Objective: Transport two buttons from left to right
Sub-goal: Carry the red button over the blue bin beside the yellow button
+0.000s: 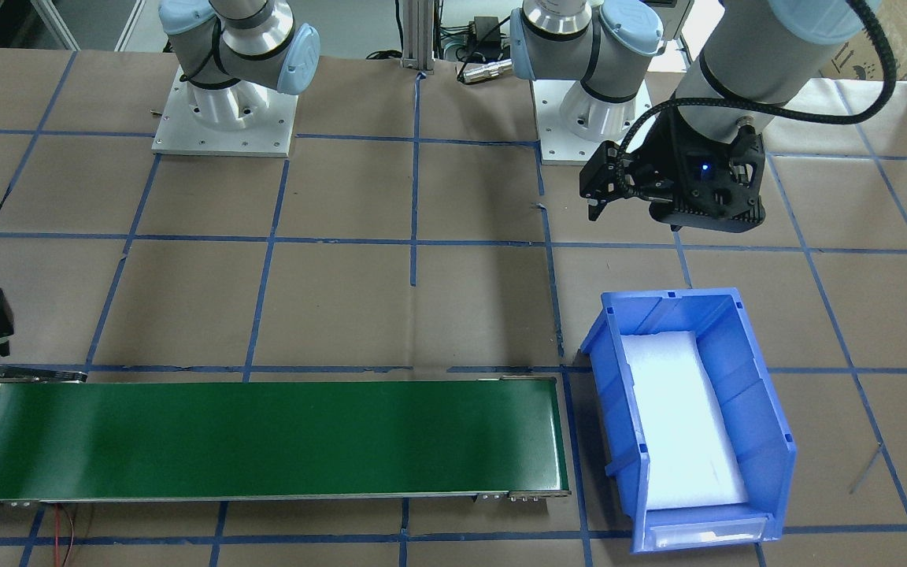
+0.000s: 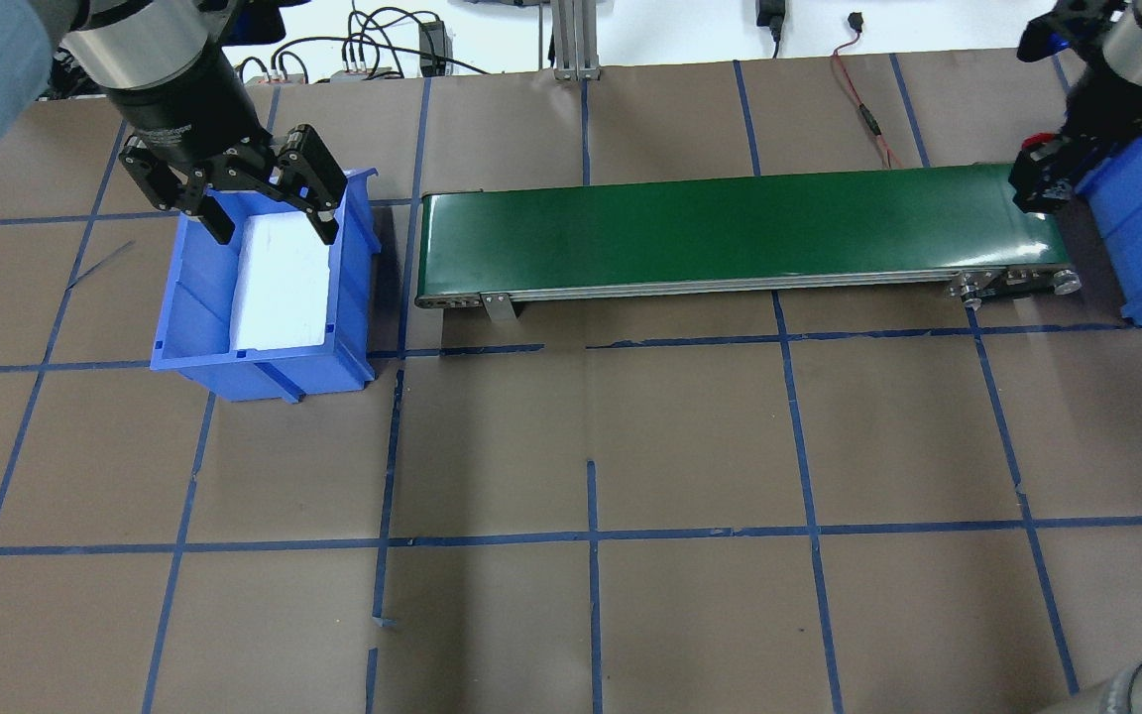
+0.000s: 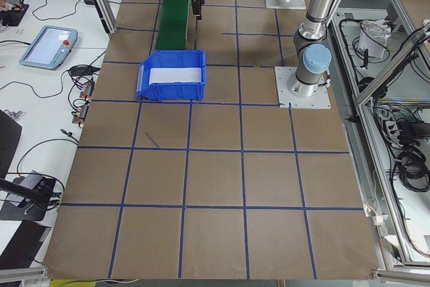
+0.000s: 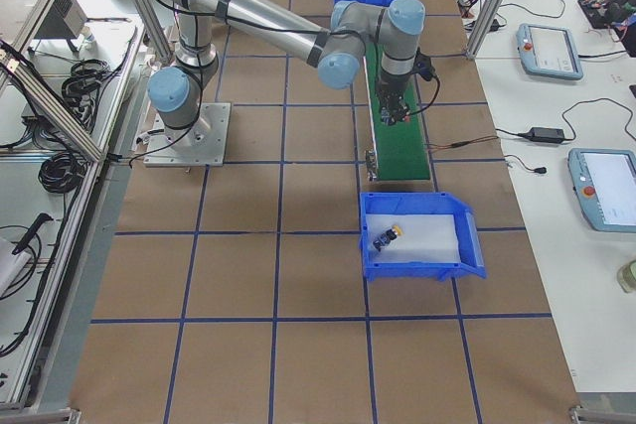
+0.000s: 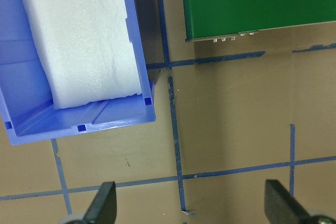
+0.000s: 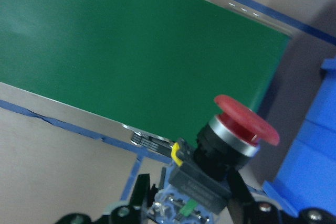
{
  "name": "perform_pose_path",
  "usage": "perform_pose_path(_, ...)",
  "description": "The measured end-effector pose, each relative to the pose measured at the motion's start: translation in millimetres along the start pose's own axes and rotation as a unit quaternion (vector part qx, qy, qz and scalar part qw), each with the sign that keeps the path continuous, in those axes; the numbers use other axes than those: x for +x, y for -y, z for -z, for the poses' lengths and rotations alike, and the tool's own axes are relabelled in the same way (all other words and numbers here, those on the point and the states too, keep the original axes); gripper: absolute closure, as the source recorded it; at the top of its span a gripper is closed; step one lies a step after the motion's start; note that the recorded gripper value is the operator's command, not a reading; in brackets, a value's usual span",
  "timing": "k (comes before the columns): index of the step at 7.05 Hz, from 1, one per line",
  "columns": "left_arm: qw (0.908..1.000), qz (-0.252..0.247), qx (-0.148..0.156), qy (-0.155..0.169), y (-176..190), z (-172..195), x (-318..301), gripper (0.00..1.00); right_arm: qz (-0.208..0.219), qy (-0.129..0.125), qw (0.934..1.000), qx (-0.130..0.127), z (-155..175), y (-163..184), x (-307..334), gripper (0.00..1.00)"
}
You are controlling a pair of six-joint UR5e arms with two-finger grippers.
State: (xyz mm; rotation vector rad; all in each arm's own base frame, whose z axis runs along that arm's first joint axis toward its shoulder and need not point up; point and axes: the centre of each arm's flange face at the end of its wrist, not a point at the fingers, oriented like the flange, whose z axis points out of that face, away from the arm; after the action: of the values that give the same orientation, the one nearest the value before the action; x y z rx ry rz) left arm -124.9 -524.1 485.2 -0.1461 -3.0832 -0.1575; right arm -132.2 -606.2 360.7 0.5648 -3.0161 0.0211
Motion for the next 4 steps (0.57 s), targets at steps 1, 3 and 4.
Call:
perform_pose_path(1, 1.0000, 0.000, -0.002, -0.001, 1.1, -1.8, 0.0, 0.00, -0.015, 0.001, 0.9999, -0.003, -5.2, -25.1, 41.2, 0.87)
perform_pose_path(3, 1.0000, -0.001, -0.006, -0.002, 3.6, -6.1, 0.7, 0.00, -0.025, -0.003, 0.9997, -0.001, -17.6, -52.0, 101.6, 0.85)
perform_pose_path(4, 1.0000, -0.001, -0.007, -0.002, 4.1, -7.1, 0.9, 0.00, -0.023, -0.010, 0.9997, 0.004, -20.4, -57.1, 120.1, 0.81)
